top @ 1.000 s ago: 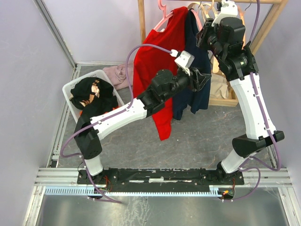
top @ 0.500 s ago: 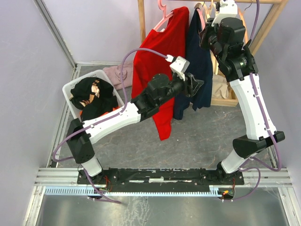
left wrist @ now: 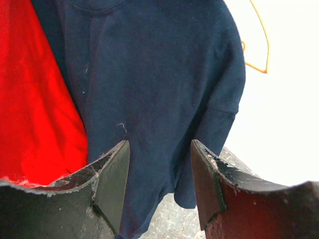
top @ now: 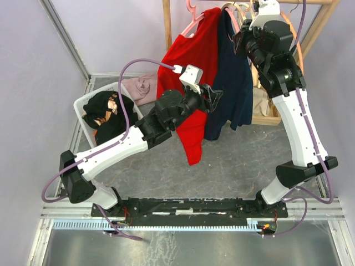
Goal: Remove the t-shirt from the hanger
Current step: Pick up the hanger from the clothesline.
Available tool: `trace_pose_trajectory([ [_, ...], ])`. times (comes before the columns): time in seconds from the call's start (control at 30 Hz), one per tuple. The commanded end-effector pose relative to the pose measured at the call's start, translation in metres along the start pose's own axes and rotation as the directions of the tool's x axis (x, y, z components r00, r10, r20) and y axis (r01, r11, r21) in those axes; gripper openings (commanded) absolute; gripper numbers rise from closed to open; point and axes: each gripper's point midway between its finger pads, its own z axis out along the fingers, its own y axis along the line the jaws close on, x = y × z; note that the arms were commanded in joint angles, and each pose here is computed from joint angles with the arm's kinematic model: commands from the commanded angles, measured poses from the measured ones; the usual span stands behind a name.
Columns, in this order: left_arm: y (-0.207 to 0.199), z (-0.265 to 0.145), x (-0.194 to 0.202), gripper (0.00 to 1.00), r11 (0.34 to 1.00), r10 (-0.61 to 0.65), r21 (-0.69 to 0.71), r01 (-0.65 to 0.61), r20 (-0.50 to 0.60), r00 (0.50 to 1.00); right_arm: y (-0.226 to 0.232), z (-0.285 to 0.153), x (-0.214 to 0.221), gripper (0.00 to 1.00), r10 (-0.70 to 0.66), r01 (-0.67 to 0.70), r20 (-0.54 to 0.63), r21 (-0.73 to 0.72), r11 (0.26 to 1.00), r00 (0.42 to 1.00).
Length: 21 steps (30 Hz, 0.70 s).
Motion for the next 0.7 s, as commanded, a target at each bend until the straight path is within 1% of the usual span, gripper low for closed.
trace_pose_trajectory([
  [0.0,0.009,-0.007,-0.014,0.59,0.999,0.016,-0.048,-0.014,0.026,1.000,0.006,-0.039,-0.091,0.01,0.036,-0.021,0.280,-0.055,0.998,0.959],
  [0.2,0.013,-0.005,-0.018,0.61,0.997,0.025,-0.075,-0.023,0.021,0.999,0.006,-0.054,-0.103,0.01,0.051,-0.032,0.311,-0.065,0.997,0.949],
  [0.37,0.021,-0.004,-0.035,0.64,0.994,0.040,-0.108,-0.034,0.050,0.998,0.005,-0.071,-0.100,0.01,0.074,-0.053,0.306,-0.077,0.996,0.949],
  [0.53,0.019,0.003,-0.056,0.69,0.991,0.077,-0.112,-0.071,0.058,0.995,-0.002,-0.089,-0.081,0.01,0.094,-0.076,0.287,-0.071,0.995,0.953],
  [0.67,0.016,0.011,-0.077,0.75,0.993,0.084,-0.091,-0.075,0.097,0.992,-0.004,-0.105,-0.061,0.01,0.108,-0.089,0.263,-0.082,0.993,0.959],
])
